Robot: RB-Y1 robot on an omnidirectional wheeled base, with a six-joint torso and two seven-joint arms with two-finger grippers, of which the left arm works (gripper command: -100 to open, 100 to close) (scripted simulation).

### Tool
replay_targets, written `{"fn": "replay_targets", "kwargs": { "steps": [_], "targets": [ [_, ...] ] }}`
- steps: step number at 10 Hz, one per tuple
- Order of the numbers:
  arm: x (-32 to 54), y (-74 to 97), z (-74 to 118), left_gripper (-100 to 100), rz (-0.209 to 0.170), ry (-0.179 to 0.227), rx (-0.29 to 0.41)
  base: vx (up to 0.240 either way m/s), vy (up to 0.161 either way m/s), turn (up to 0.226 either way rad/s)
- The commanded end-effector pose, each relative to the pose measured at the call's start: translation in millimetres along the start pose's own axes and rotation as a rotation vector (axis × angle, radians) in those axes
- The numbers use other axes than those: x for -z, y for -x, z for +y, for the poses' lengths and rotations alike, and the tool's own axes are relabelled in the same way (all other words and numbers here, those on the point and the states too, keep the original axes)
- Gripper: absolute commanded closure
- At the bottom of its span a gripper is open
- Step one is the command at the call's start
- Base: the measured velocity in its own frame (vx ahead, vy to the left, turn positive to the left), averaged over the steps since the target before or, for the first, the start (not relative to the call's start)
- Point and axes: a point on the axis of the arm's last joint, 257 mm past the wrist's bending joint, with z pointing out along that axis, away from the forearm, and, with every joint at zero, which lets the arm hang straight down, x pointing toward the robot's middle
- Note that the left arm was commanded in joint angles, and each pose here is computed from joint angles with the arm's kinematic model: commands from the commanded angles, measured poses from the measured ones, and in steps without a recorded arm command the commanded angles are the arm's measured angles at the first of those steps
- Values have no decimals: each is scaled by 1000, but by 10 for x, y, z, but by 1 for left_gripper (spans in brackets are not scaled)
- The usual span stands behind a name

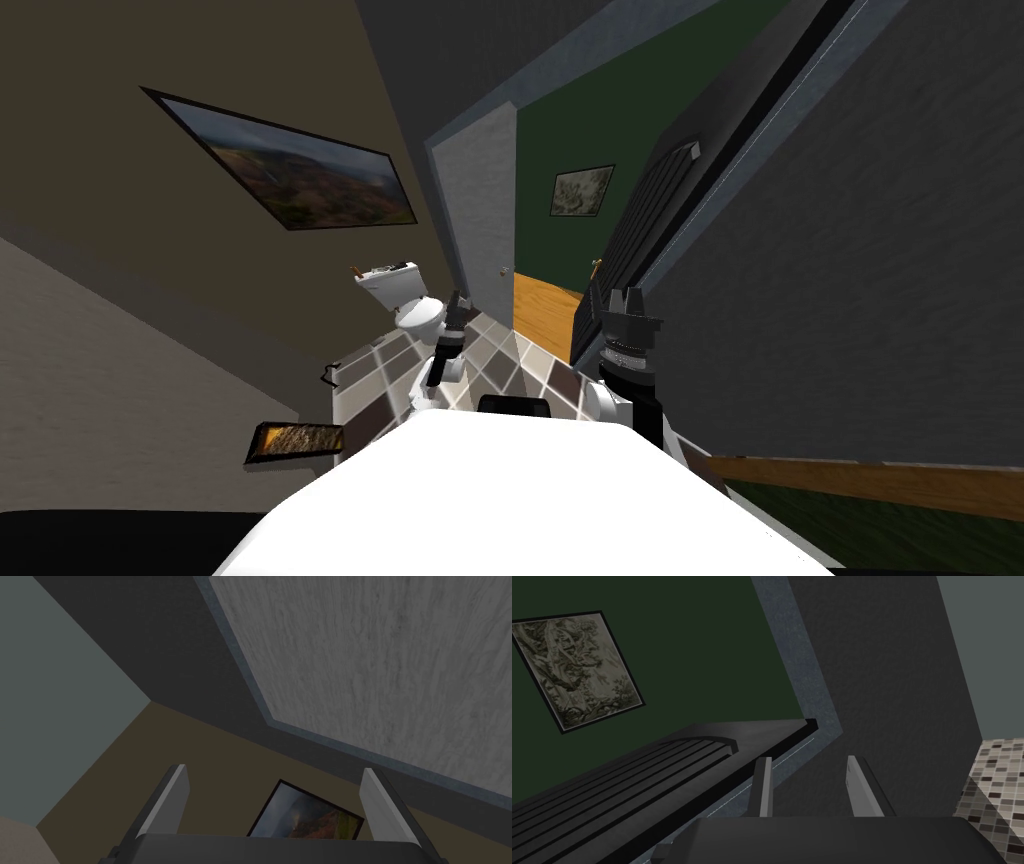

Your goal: Push the door open

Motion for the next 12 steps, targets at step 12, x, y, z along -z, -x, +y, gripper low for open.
{"fn": "replay_targets", "kwargs": {
  "steps": [12],
  "targets": [
    [-182, -344, 1090, -100, 63, 185, 59, 79, 80, -66]
  ]
}}
